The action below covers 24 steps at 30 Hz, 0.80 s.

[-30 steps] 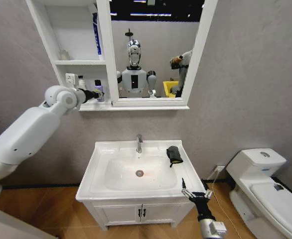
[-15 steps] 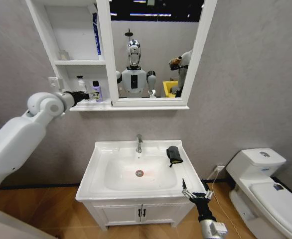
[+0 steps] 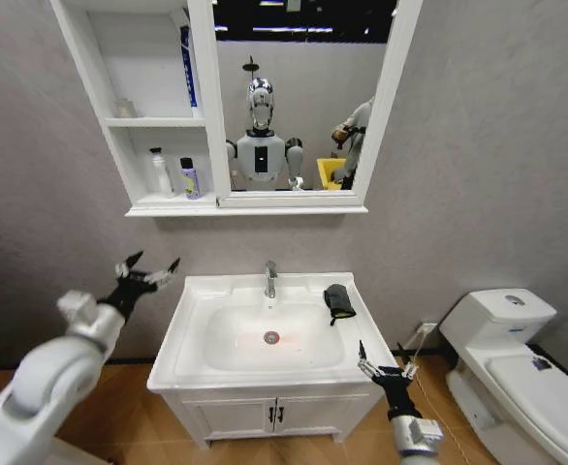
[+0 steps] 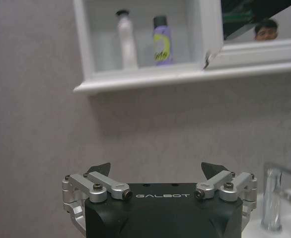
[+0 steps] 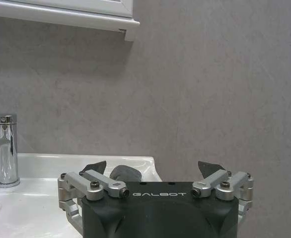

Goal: Move facial cleanser and shampoo from washbasin to cabinet, then wipe washbasin with towel.

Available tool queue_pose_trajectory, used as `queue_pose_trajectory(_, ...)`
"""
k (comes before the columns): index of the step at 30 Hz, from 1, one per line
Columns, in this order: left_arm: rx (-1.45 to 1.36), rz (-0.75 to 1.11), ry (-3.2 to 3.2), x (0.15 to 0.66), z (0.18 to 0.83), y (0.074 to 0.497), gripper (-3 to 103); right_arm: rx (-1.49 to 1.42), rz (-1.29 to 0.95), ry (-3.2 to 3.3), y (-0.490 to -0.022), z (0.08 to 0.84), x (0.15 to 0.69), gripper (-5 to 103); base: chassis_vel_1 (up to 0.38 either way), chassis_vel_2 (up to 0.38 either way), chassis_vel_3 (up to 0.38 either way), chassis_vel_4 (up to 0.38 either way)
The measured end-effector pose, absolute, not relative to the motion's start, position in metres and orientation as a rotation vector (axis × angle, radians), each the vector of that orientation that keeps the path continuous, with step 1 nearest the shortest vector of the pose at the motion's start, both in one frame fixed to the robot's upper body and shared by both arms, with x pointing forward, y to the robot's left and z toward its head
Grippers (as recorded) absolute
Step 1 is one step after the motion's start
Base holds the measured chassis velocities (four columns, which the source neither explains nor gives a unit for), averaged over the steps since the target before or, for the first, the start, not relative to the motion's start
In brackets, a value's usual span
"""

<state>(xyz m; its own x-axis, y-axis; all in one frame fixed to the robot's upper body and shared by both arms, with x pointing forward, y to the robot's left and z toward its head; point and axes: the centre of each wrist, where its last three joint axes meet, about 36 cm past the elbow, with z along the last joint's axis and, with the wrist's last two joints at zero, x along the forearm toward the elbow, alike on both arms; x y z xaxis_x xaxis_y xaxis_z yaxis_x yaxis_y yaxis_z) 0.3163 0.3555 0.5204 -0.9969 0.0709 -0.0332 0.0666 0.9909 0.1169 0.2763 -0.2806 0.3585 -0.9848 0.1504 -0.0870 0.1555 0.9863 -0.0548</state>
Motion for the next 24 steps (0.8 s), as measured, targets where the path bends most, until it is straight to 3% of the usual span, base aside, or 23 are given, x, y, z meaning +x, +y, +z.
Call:
queue_pose_trajectory(7, -0.061, 0.098, 3.176, 0.241, 0.45, 0.352, 100, 0.254, -0.08, 3.049, -0.285, 0.364, 0.296, 100, 0.0, 0.0, 0.0, 0.0)
queue_pose_trajectory(16, -0.096, 0.142, 3.13, 0.235, 0.446, 0.349, 100, 0.227, -0.076, 3.053, -0.286, 0.371, 0.312, 100, 0.0, 0.0, 0.0, 0.0)
queue_pose_trajectory(24, -0.086, 0.135, 3.124, 0.238, 0.447, 0.348, 100, 0.24, 0.06, 3.127, -0.306, 0.404, 0.376, 100, 0.0, 0.0, 0.0, 0.0)
